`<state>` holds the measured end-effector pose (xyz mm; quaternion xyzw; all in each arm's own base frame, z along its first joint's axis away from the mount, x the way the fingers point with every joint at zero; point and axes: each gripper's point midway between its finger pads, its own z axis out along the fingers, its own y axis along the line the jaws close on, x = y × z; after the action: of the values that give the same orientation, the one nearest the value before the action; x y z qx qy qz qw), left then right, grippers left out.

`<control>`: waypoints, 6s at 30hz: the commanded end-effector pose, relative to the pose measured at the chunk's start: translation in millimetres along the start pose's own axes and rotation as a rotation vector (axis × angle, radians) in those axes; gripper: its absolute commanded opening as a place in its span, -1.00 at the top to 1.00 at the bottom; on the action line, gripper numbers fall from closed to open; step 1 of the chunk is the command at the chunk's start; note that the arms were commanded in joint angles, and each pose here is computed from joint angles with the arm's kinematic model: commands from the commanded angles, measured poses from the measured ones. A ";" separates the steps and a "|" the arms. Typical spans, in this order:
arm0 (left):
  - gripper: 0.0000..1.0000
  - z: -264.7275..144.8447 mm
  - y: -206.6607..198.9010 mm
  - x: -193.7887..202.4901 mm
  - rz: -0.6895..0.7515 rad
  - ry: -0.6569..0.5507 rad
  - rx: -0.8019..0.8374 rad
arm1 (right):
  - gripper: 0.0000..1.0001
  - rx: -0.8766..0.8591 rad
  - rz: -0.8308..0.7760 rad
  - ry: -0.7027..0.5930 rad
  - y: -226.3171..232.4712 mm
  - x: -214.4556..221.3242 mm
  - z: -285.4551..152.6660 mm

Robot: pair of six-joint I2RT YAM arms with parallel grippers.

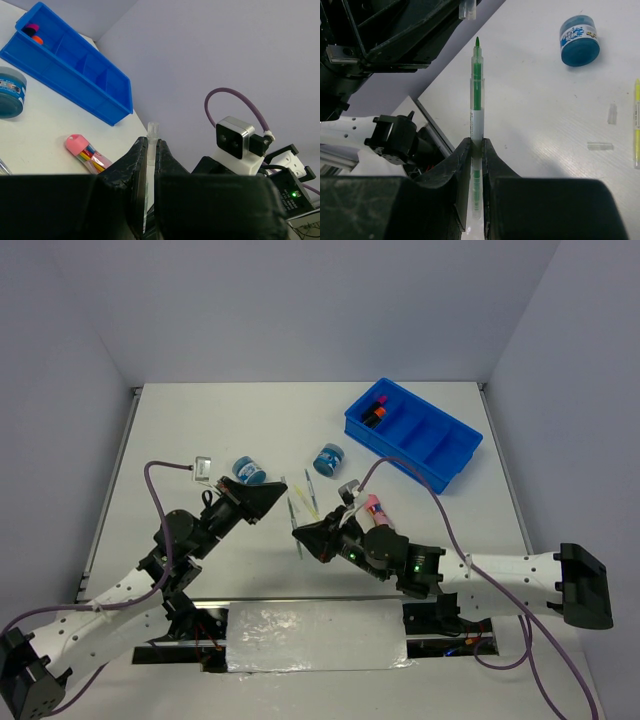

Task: Sort the stationery into containers
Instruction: Close the pen cap on the pen.

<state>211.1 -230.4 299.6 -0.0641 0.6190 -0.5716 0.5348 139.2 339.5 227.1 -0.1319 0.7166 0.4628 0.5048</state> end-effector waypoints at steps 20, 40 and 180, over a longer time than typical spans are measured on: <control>1.00 1.2 -6.7 -5.6 0.041 -0.031 0.038 | 1.00 0.007 0.026 -0.058 7.5 -23.5 8.2; 1.00 2.7 -1.4 2.1 0.039 -0.009 0.035 | 1.00 0.007 0.025 -0.061 8.3 -27.2 9.7; -0.99 35.5 3.5 -86.0 0.447 0.033 -0.618 | 1.00 -0.047 -0.112 0.083 -21.4 -79.4 62.5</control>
<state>252.6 -237.4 363.7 0.0600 0.7194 -0.3401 0.6026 204.5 367.1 276.6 -0.2684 0.7085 0.4415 0.4807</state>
